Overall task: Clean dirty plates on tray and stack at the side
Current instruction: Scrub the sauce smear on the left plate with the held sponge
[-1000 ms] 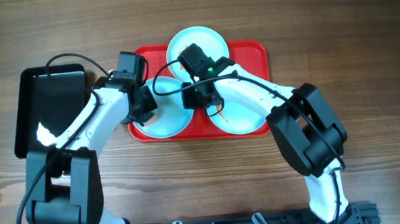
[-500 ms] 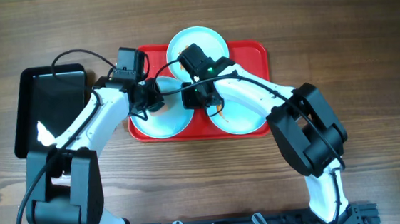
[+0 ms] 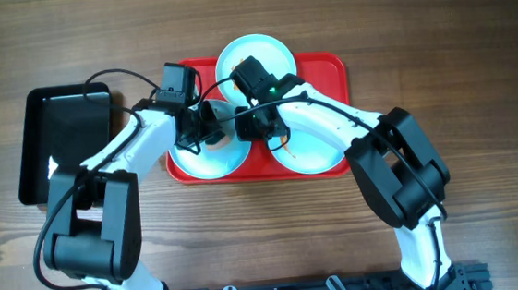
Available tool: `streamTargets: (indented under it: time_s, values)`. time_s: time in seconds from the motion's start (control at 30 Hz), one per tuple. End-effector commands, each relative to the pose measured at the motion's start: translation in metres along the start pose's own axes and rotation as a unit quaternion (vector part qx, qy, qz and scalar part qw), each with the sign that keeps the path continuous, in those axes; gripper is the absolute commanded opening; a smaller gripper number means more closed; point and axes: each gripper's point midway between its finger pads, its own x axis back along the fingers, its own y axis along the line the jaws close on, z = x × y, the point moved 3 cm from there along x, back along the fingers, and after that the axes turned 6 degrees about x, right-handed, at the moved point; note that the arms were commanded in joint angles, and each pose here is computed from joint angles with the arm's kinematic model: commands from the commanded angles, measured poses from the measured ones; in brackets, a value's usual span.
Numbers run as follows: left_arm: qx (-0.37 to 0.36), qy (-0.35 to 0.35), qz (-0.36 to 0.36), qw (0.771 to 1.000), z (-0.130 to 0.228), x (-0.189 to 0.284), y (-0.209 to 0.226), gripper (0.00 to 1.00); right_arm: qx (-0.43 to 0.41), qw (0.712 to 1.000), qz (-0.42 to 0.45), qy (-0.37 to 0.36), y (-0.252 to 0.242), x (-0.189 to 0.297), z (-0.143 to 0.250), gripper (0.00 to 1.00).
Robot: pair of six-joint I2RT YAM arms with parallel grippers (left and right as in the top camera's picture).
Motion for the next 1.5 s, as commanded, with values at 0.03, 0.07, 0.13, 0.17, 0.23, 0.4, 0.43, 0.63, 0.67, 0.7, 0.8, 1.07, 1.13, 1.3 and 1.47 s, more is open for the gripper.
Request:
streamTargets:
  time_s: [0.03,0.07,0.13,0.17,0.23,0.4,0.43,0.63,0.67,0.7,0.8,1.07,1.13,1.3,1.47]
  values:
    - [0.004,-0.012,-0.039,0.999,-0.004,-0.008,0.010,0.04,-0.008,0.999,0.036,0.007,-0.017,-0.011,0.006,0.04]
    - [0.004,-0.023,-0.057,0.998,-0.006,-0.007,0.015,0.04,-0.008,0.999,0.036,0.008,-0.018,-0.011,0.007,0.04]
    - [0.004,-0.047,-0.107,0.993,-0.011,-0.004,0.031,0.04,-0.008,0.999,0.037,0.008,-0.018,-0.011,0.007,0.04]
    - [0.004,-0.053,-0.121,0.991,-0.012,-0.003,0.035,0.04,-0.008,0.999,0.037,0.008,-0.018,-0.011,0.007,0.04]
    - [0.003,-0.066,-0.158,0.985,-0.015,0.000,0.047,0.04,-0.008,0.999,0.037,0.008,-0.018,-0.011,0.007,0.04]
    - [0.017,-0.065,-0.187,0.980,-0.017,0.005,0.064,0.04,-0.007,0.999,0.037,0.007,-0.018,-0.011,0.006,0.04]
    - [0.023,-0.063,-0.190,0.980,-0.017,0.006,0.066,0.04,-0.007,0.999,0.037,0.008,-0.018,-0.011,0.006,0.04]
    - [0.062,-0.039,-0.194,0.978,-0.010,0.008,0.076,0.04,-0.007,0.999,0.037,0.007,-0.018,-0.011,0.006,0.04]
    - [0.064,-0.032,-0.192,0.979,-0.008,0.008,0.076,0.04,-0.008,0.999,0.037,0.007,-0.018,-0.011,0.006,0.04]
    - [0.065,-0.024,-0.188,0.980,-0.005,0.007,0.076,0.04,-0.008,0.999,0.037,0.007,-0.018,-0.011,0.006,0.04]
    - [0.071,0.013,-0.164,0.984,0.007,0.005,0.069,0.04,-0.007,0.999,0.036,0.006,-0.017,-0.011,0.006,0.04]
    - [0.103,0.064,-0.157,0.980,0.027,0.008,0.069,0.04,-0.008,0.999,0.036,0.007,-0.017,-0.011,0.006,0.04]
    - [0.114,0.065,-0.169,0.977,0.029,0.010,0.072,0.04,-0.007,0.999,0.036,0.007,-0.017,-0.011,0.006,0.04]
    - [0.150,0.036,-0.213,0.965,0.027,0.022,0.086,0.04,-0.008,0.999,0.036,0.007,-0.017,-0.011,0.006,0.04]
    - [0.148,0.025,-0.209,0.966,0.025,0.032,0.083,0.04,-0.007,0.999,0.036,0.006,-0.017,-0.011,0.006,0.04]
